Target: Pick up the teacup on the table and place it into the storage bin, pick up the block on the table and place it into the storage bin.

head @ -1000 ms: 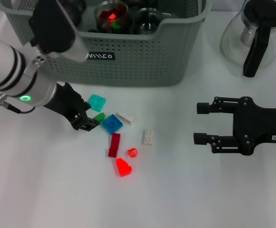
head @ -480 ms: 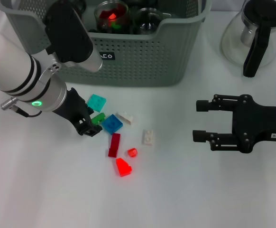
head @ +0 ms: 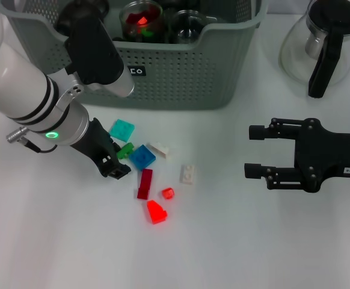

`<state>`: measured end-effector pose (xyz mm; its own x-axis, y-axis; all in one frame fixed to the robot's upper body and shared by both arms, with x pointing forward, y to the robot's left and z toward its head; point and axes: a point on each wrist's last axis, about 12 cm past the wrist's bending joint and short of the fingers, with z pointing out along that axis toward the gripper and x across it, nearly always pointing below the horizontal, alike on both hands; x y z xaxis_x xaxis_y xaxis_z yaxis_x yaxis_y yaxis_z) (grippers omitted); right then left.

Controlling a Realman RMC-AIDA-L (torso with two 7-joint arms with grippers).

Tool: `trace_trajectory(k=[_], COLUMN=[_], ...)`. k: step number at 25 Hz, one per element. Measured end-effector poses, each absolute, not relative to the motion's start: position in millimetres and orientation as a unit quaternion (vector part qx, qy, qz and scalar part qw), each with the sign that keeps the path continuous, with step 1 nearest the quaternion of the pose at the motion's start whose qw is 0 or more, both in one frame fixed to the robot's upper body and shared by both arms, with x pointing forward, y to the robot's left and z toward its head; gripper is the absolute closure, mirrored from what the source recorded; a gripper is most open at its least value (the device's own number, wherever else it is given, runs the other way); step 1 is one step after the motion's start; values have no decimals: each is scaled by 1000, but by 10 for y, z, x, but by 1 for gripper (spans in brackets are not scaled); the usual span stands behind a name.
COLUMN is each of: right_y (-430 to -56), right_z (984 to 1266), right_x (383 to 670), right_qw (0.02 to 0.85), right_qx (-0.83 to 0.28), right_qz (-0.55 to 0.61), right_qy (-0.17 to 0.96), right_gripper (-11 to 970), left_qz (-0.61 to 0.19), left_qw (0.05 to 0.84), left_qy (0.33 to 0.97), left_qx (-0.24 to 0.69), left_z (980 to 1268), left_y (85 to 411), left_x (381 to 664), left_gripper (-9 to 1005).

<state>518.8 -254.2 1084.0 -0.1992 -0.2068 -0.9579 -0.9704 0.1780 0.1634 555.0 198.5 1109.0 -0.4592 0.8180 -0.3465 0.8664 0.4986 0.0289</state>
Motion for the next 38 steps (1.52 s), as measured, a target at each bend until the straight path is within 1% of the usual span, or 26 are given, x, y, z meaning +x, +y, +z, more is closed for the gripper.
trace_trajectory(k=[24, 26, 32, 38], right_y=[-2554, -2550, -2541, -2538], right_z=[10829, 10833, 10841, 10845], right_x=[5170, 5174, 5184, 5187], right_qw=[430, 430, 430, 430], right_qx=[-462, -462, -464, -464], right_qz=[444, 444, 444, 445], right_qy=[636, 636, 634, 633], right_gripper=[199, 199, 198, 198], left_qz=[-62, -60, -49, -44], left_qw=[164, 163, 159, 161], left_qy=[853, 854, 859, 862], left_qx=[492, 490, 485, 479], left_z=[11071, 11073, 11064, 11079], left_y=[1954, 1954, 1980, 1995], left_x=[5627, 5637, 5661, 5681], left_gripper=[506, 631, 841, 859])
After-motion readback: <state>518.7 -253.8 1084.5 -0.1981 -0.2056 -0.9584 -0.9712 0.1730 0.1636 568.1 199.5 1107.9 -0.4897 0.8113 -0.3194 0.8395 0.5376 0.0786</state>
